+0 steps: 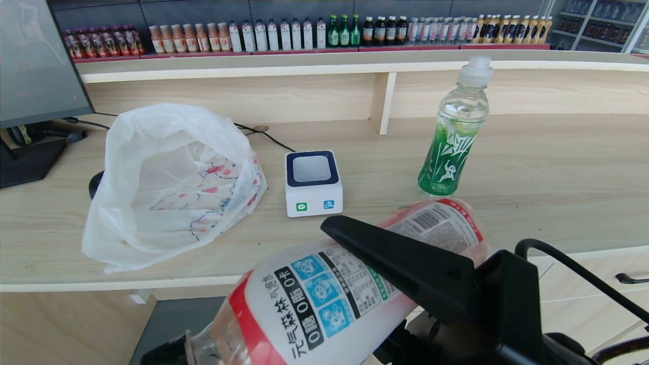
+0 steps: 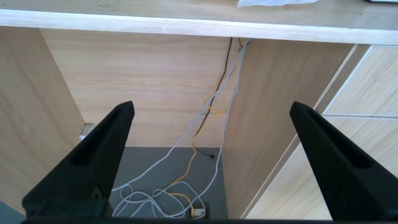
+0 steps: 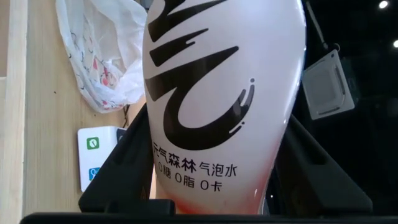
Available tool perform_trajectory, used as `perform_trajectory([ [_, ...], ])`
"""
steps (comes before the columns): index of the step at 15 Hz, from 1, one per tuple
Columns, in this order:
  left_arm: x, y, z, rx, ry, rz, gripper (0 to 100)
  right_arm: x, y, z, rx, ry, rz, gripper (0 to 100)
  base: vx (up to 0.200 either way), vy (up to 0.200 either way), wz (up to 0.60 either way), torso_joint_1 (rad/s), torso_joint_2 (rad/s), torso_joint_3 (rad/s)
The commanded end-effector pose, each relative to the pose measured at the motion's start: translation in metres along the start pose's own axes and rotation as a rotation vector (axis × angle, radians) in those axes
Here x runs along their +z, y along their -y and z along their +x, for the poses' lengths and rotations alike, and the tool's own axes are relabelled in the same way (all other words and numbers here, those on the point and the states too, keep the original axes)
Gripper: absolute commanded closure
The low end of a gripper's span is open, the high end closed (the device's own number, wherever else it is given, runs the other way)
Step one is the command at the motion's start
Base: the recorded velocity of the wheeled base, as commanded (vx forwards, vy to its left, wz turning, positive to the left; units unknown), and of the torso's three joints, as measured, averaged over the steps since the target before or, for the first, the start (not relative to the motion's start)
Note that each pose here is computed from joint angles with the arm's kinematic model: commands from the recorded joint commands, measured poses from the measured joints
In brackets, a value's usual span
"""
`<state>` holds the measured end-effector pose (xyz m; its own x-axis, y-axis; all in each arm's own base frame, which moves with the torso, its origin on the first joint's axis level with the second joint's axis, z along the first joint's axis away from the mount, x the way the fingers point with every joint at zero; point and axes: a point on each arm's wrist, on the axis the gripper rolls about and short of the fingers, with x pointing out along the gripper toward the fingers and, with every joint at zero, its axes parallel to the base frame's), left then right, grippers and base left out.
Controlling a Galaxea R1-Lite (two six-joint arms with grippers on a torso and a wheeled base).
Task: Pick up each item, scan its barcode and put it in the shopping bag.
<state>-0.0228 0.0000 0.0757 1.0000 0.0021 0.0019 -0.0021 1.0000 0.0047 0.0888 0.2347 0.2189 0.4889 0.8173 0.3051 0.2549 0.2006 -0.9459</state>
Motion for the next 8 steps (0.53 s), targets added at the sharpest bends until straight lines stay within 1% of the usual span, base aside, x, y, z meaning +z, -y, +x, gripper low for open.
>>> perform_trajectory([
  [1, 0.0001, 0.0000, 0.0000, -0.001, 0.001, 0.000, 0, -0.0003, 0.0022, -0.0001, -0.008, 0.002, -0.004, 100, 0.000, 0.000, 0.00, 0.000, 0.00, 0.000],
  [8, 0.0001, 0.0000, 0.0000, 0.001, 0.001, 0.000, 0, -0.0002, 0.0019, -0.0004, -0.007, 0.004, -0.002, 100, 0.000, 0.000, 0.00, 0.000, 0.00, 0.000],
])
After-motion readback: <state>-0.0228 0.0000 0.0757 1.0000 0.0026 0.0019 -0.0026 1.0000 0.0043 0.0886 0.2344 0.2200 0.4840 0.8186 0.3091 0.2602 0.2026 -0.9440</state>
